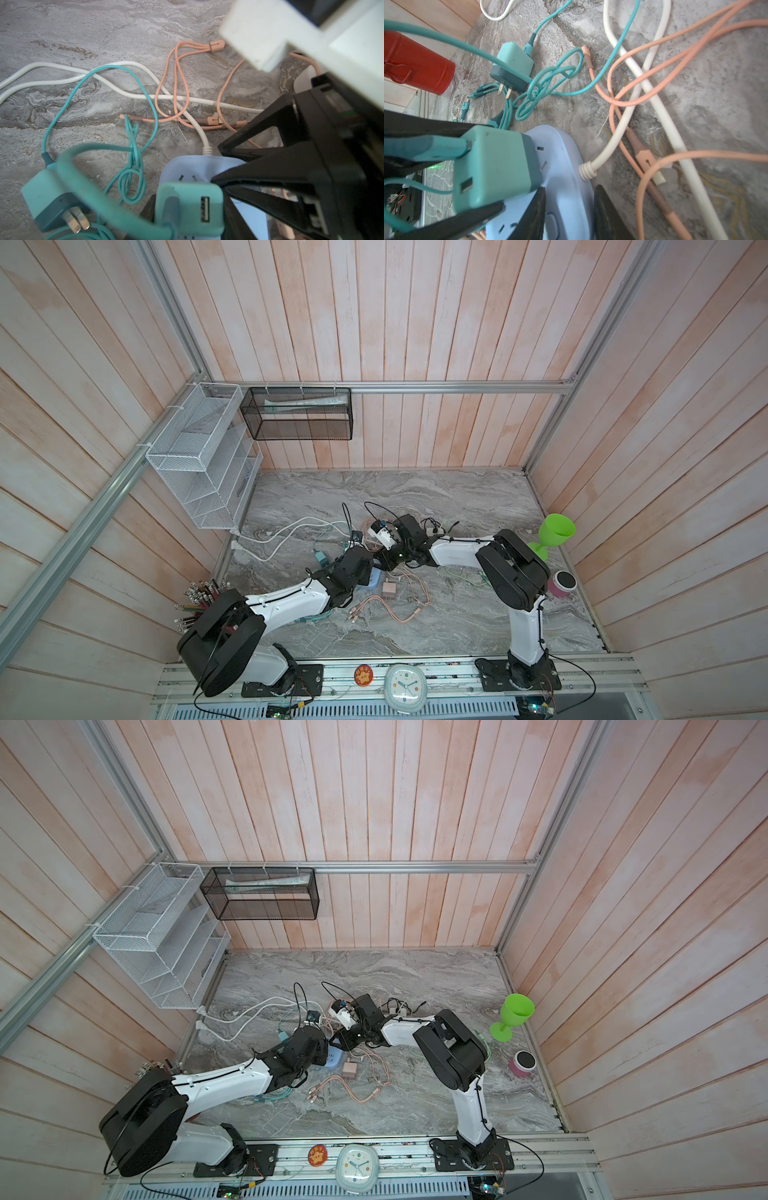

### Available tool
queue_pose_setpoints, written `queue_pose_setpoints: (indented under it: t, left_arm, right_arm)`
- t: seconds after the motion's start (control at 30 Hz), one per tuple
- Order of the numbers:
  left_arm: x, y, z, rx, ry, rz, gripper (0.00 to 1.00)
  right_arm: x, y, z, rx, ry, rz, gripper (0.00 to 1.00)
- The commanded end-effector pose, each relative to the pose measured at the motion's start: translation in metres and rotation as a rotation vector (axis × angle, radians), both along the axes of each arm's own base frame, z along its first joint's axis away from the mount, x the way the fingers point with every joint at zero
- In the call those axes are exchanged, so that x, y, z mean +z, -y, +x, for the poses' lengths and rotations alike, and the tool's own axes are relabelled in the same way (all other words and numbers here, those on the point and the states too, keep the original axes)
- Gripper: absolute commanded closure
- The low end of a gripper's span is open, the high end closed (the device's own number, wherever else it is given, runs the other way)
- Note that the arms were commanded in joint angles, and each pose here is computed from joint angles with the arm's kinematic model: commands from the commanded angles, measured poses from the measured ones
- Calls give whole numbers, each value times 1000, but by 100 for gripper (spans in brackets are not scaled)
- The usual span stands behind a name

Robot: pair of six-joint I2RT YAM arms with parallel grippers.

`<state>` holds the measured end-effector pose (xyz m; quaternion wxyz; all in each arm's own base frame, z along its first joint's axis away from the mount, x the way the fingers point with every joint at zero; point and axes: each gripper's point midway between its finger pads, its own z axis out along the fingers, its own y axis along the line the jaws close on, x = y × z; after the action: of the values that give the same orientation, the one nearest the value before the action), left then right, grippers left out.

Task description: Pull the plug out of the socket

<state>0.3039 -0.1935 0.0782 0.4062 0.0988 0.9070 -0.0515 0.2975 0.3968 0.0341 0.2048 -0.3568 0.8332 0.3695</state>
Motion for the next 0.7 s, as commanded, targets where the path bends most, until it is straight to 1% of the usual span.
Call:
queue_pose_setpoints:
  t: [0.0, 0.2, 0.57, 0.67]
  left_arm:
    - [51, 28, 12, -44, 112, -159, 68]
    - [56, 28, 11, -44, 123, -172, 68]
    - [47, 18, 6, -37, 100, -131, 68]
    - [41, 10, 5, -16, 76, -100, 68]
  right_arm:
    - [-121, 86, -76, -9, -284, -461, 65]
    - [-122, 87, -76, -10, -284, -463, 65]
    - [-120, 86, -73, -24, -274, -457, 65]
    - [-119, 84, -70, -27, -263, -450, 66]
